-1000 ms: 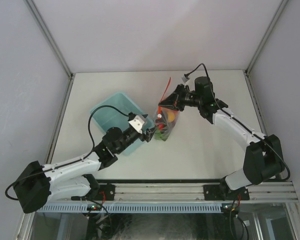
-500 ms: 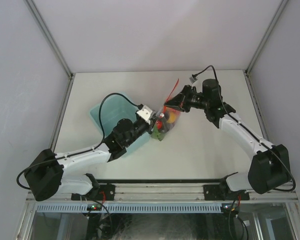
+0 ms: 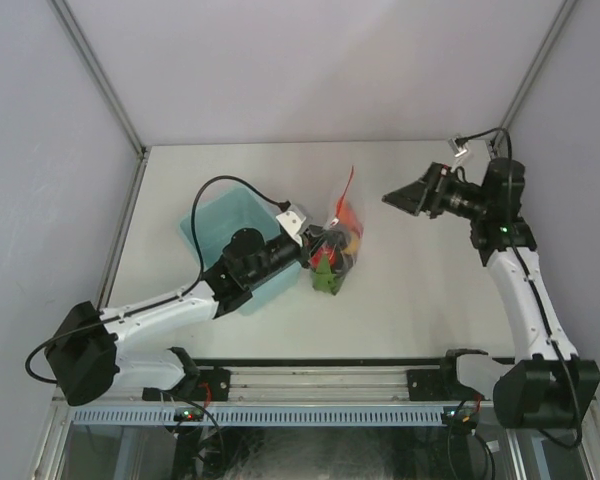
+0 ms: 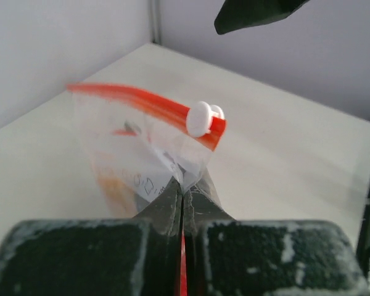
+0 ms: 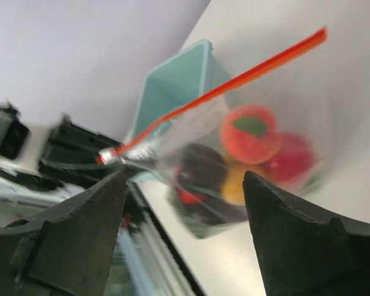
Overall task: Open the zip-top bag and remove the fake food
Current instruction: Pick up the zipper food storage bag at the center of the board, then move the bin to the corner of the board, then unzip the zipper food storage bag at the center of the board.
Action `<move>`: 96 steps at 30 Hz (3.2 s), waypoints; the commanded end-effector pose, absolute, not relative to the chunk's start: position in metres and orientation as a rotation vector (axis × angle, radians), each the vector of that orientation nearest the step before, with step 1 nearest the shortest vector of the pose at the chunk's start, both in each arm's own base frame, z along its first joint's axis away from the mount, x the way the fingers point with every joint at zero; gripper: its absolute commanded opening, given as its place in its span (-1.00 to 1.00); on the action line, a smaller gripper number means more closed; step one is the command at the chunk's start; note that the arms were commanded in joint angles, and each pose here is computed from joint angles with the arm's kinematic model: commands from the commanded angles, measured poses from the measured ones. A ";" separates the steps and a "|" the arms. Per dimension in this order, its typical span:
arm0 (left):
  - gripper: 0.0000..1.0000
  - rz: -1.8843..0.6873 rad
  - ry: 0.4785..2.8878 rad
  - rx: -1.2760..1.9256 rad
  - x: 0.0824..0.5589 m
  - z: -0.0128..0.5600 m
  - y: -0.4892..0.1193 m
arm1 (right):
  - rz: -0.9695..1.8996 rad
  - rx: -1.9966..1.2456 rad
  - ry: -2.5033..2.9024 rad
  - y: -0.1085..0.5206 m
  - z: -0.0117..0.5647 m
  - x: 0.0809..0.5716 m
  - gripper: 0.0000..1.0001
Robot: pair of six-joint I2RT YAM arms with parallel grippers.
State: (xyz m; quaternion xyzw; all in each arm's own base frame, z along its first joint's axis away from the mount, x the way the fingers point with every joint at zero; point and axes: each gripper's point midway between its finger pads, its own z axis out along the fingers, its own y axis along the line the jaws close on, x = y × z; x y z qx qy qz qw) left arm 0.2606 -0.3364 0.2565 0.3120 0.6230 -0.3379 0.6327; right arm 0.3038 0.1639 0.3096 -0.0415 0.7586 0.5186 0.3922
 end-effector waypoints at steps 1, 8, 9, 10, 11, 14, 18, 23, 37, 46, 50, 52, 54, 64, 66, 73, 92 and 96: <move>-1.00 -0.959 1.235 0.702 0.233 0.345 -0.347 | 1.102 -0.738 1.660 0.147 0.337 0.253 0.65; -1.00 -1.053 1.205 0.808 0.197 0.348 -0.349 | 0.611 -1.520 1.146 0.161 0.320 0.212 1.00; -1.00 -1.067 1.201 0.822 0.191 0.348 -0.349 | 0.602 -1.565 1.116 0.168 0.319 0.213 1.00; -1.00 -1.082 1.197 0.840 0.185 0.347 -0.348 | 0.601 -1.601 1.083 0.175 0.318 0.213 1.00; -1.00 -1.097 1.192 0.857 0.179 0.346 -0.348 | 0.615 -1.634 1.041 0.184 0.318 0.212 1.00; -1.00 -1.124 1.189 0.891 0.164 0.343 -0.343 | 0.674 -1.711 0.980 0.212 0.312 0.206 0.99; -1.00 -1.134 1.190 0.902 0.150 0.339 -0.331 | 0.752 -1.764 0.977 0.240 0.302 0.199 0.76; -1.00 -1.112 1.216 0.910 0.140 0.324 -0.312 | 0.929 -1.763 1.020 0.261 0.290 0.188 -0.16; -1.00 -0.772 1.703 0.673 0.169 0.223 -0.239 | 0.974 -1.578 1.307 0.347 0.241 0.199 -1.00; -0.99 -0.275 1.774 0.236 0.260 0.239 -0.133 | 0.873 -1.230 1.479 0.397 0.278 0.287 -1.00; -1.00 -0.202 1.761 0.080 0.306 0.256 -0.099 | 0.839 -1.110 1.562 0.389 0.276 0.320 -1.00; -0.99 -0.242 1.711 0.075 0.326 0.275 -0.100 | 0.848 -1.072 1.573 0.381 0.279 0.328 -1.00; -1.00 -0.289 1.683 0.145 0.349 0.291 -0.118 | 0.876 -1.033 1.579 0.372 0.282 0.335 -1.00; -0.87 -0.745 1.582 0.490 0.348 0.322 -0.211 | 1.024 -1.046 1.573 0.314 0.298 0.313 -1.00; -0.53 -0.825 1.556 0.502 0.330 0.318 -0.216 | 1.061 -1.112 1.548 0.293 0.300 0.302 -1.00; 0.64 -0.862 1.343 0.578 0.265 0.297 -0.243 | 1.148 -1.268 1.568 0.242 0.275 0.266 -1.00; 0.34 -1.136 1.114 0.655 0.212 0.269 -0.323 | 1.167 -1.532 1.392 0.225 0.246 0.205 -1.00; -0.66 -1.184 1.091 0.669 0.209 0.270 -0.330 | 1.152 -1.536 1.428 0.222 0.239 0.209 -1.00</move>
